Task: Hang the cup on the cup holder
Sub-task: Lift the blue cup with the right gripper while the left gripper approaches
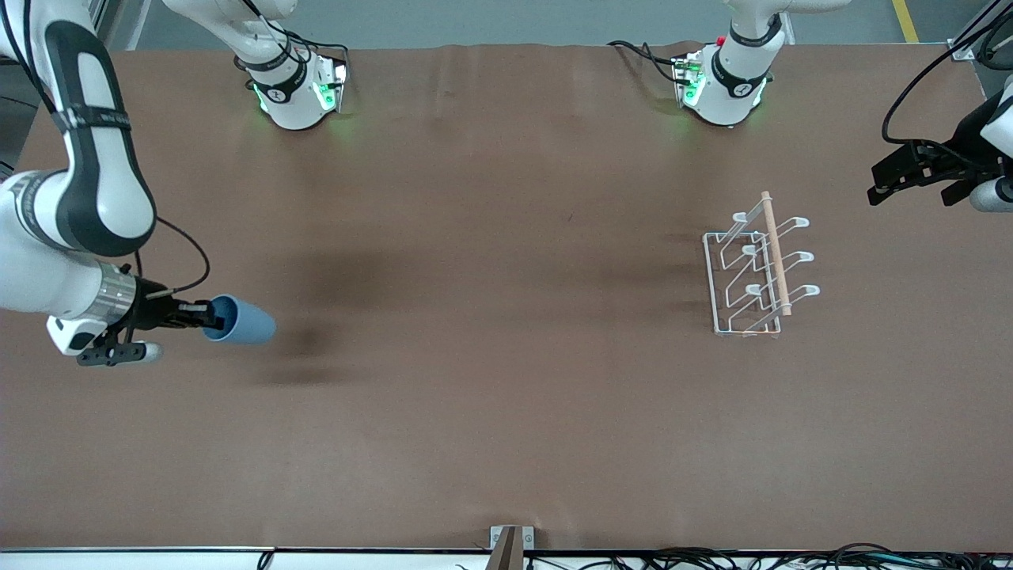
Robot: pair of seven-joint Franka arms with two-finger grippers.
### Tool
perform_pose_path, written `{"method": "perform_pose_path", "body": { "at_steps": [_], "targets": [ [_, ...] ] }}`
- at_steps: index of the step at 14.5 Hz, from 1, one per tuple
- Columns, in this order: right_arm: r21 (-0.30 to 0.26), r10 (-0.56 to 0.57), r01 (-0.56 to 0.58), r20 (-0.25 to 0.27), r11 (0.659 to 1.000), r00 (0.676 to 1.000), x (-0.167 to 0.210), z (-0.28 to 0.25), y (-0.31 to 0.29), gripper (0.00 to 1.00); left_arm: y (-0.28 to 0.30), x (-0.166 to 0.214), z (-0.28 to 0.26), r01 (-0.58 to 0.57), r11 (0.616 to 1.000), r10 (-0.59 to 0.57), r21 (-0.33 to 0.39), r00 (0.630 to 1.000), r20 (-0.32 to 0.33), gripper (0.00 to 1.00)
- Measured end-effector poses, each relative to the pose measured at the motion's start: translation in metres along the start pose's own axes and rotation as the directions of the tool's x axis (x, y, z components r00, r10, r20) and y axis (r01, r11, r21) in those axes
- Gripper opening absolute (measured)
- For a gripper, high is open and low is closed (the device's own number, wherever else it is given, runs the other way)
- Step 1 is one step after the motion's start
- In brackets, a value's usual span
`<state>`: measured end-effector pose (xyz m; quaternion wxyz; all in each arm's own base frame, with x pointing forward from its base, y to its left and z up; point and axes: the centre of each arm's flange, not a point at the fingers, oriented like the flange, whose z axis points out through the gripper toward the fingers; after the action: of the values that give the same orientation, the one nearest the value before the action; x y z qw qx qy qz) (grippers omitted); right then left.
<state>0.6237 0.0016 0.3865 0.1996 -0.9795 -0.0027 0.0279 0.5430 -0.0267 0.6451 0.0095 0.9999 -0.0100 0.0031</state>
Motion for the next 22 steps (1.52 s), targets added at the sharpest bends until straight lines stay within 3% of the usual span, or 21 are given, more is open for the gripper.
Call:
{"method": "perform_pose_path", "body": {
  "at_steps": [2,4,7,10,12,14,19,22],
  "targets": [
    [0.137,0.013,-0.015,0.013,0.990,1.000,-0.011,0.008,-0.039,0.05,0.000,0.000,0.000,0.000,1.000,0.000,0.000,1.000,-0.001,1.00],
    [0.278,0.037,-0.046,0.038,0.960,0.999,-0.023,0.027,-0.077,0.05,-0.001,0.000,0.000,-0.001,1.000,0.001,0.000,1.000,-0.001,1.00],
    [0.471,0.064,-0.102,0.097,0.876,0.993,-0.041,0.063,-0.143,0.05,0.002,0.001,0.000,-0.043,0.999,0.043,0.000,0.999,-0.003,1.00],
    [0.592,0.072,-0.146,0.146,0.793,0.987,-0.056,0.082,-0.194,0.05,0.014,0.000,0.000,-0.220,0.976,0.220,-0.003,0.976,-0.004,1.00],
    [0.651,0.081,-0.193,0.198,0.734,0.977,-0.072,0.101,-0.224,0.05,0.034,-0.001,0.000,-0.399,0.917,0.399,-0.007,0.917,-0.010,1.00],
    [0.690,0.096,-0.255,0.261,0.677,0.961,-0.091,0.125,-0.247,0.05,0.068,-0.003,0.002,-0.562,0.827,0.562,-0.012,0.827,-0.014,1.00],
    [0.752,0.104,-0.384,0.392,0.536,0.914,-0.117,0.150,-0.267,0.05,0.166,-0.016,0.025,-0.763,0.638,0.766,-0.104,0.643,-0.024,1.00],
    [0.746,0.088,-0.407,0.428,0.527,0.899,-0.132,0.165,-0.281,0.05,0.243,-0.036,0.050,-0.850,0.498,0.861,-0.173,0.509,-0.022,1.00]
  ]
}}
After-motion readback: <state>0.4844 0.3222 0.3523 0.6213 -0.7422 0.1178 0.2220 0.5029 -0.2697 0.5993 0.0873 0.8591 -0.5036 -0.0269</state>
